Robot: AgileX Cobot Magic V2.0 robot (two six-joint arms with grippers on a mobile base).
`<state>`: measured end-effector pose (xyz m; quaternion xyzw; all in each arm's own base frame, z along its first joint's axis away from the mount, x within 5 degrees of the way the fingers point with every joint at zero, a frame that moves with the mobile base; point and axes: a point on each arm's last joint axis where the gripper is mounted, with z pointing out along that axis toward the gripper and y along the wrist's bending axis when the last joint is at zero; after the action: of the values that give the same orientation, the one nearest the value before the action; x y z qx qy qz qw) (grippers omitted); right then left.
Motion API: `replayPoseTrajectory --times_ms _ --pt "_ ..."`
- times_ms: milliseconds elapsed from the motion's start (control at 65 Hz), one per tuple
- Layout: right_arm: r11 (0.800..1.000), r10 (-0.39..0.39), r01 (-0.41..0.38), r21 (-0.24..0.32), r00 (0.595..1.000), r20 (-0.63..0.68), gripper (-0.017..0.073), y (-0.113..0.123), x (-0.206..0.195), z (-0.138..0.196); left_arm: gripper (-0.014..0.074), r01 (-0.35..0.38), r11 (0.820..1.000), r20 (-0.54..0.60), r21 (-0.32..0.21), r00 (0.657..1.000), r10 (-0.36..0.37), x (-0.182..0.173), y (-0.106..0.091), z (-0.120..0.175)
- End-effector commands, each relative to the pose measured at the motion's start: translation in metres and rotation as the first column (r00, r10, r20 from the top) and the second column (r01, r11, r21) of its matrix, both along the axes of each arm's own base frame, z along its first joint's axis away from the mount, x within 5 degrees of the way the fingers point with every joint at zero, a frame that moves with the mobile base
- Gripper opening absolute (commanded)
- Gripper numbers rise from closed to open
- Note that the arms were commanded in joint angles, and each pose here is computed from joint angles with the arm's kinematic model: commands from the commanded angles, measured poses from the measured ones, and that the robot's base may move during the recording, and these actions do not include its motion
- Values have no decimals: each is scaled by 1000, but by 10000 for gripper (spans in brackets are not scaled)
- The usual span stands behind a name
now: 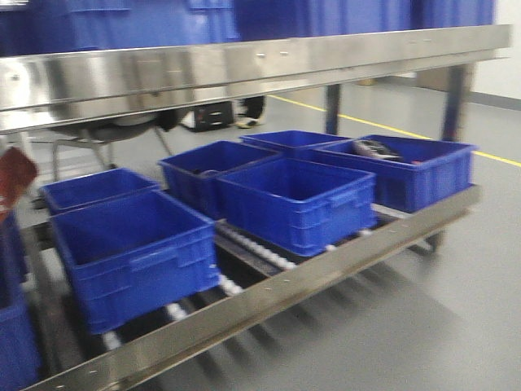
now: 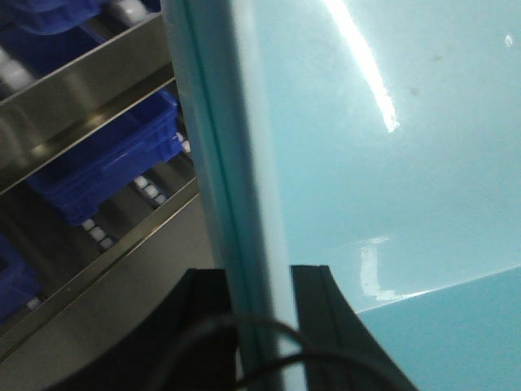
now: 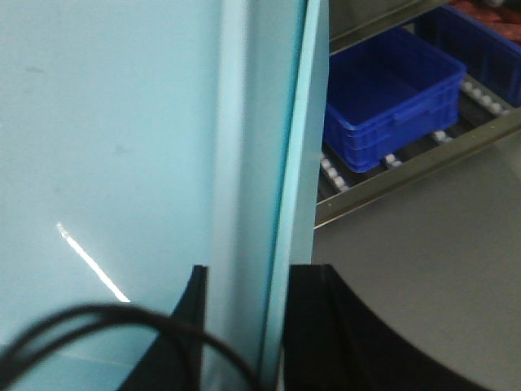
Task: Move two blue bins to right shelf middle
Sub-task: 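Turn the base and drive up to the shelf of dark-blue bins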
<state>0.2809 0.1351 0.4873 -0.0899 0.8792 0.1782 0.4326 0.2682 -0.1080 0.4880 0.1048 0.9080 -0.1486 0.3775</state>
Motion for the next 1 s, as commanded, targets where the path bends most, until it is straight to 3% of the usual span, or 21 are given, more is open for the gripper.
replayPoseTrajectory --times_ms 0,984 --pt "997 -6 -4 78 992 124 -153 -1 -3 19 -111 51 997 68 -64 997 -47 -9 -4 14" --pt "997 -6 -4 78 992 124 -153 -1 -3 19 -111 51 997 68 -64 997 -47 -9 -4 14"
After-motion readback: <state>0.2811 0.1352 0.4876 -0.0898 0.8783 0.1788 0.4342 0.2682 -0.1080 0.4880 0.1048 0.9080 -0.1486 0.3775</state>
